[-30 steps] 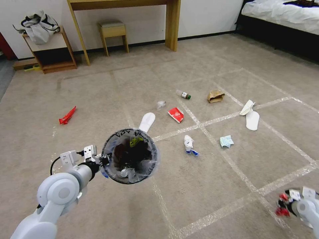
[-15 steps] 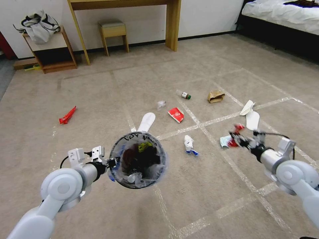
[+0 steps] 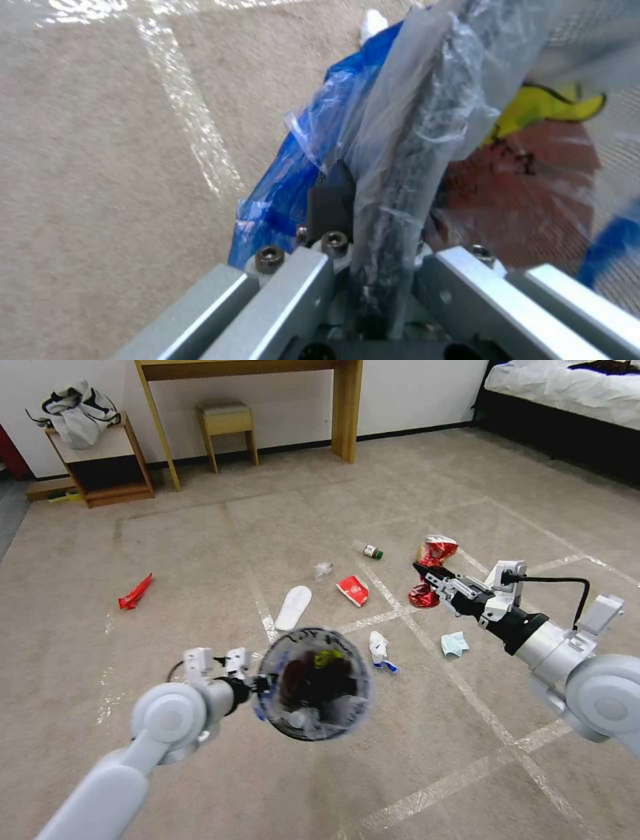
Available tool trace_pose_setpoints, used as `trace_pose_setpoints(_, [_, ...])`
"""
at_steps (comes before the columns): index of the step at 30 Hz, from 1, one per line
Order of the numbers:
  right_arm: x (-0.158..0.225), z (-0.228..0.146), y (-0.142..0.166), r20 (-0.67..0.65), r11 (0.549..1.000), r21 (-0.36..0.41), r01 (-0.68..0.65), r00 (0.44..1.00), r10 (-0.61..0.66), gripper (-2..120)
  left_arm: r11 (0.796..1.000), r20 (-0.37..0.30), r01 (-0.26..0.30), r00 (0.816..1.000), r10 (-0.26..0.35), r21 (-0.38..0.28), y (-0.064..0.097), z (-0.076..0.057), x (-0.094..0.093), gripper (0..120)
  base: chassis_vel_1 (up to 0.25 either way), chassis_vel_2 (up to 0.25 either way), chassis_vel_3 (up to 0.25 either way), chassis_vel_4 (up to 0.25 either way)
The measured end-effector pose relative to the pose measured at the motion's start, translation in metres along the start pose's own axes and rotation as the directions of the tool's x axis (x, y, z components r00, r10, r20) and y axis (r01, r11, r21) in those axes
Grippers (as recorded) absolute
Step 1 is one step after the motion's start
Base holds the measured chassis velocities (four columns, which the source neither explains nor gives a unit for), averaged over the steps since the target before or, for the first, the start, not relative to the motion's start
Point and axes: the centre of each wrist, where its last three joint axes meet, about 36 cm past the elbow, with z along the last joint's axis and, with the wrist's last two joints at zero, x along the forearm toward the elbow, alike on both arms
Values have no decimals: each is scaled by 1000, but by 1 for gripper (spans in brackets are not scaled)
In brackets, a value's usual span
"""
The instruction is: Pick up the trash bin and place the garbage on the floor into it.
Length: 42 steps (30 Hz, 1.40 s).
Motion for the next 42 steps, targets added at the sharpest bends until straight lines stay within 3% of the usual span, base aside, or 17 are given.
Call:
trace_pose_setpoints(4, [2, 8, 16, -22, 999, 3, 43, 999, -43, 23, 1000, -8, 1, 1000, -1, 5, -3, 1, -1, 0, 0, 0, 0, 0])
trace_pose_setpoints(9, [4, 15, 40, -60, 990, 10, 140, 989, -139, 23, 1000, -11, -2, 1000, 2, 23, -3, 5, 11, 0, 0, 0, 0, 0])
trace_pose_setpoints(22, [8, 15, 62, -116, 941, 62, 332, 939, -323, 23, 999, -26, -20, 999, 21, 48, -9, 16, 19, 0, 0, 0, 0, 0])
trace_pose_setpoints(37, [8, 27, 61, -145, 935, 77, 346, 932, -333, 23, 998, -36, -34, 999, 36, 59, -13, 22, 26, 0, 0, 0, 0, 0])
trace_pose_setpoints(42, [7, 31, 63, -155, 930, 77, 359, 926, -344, 23, 997, -58, -38, 997, 42, 70, -16, 31, 23, 0, 0, 0, 0, 0])
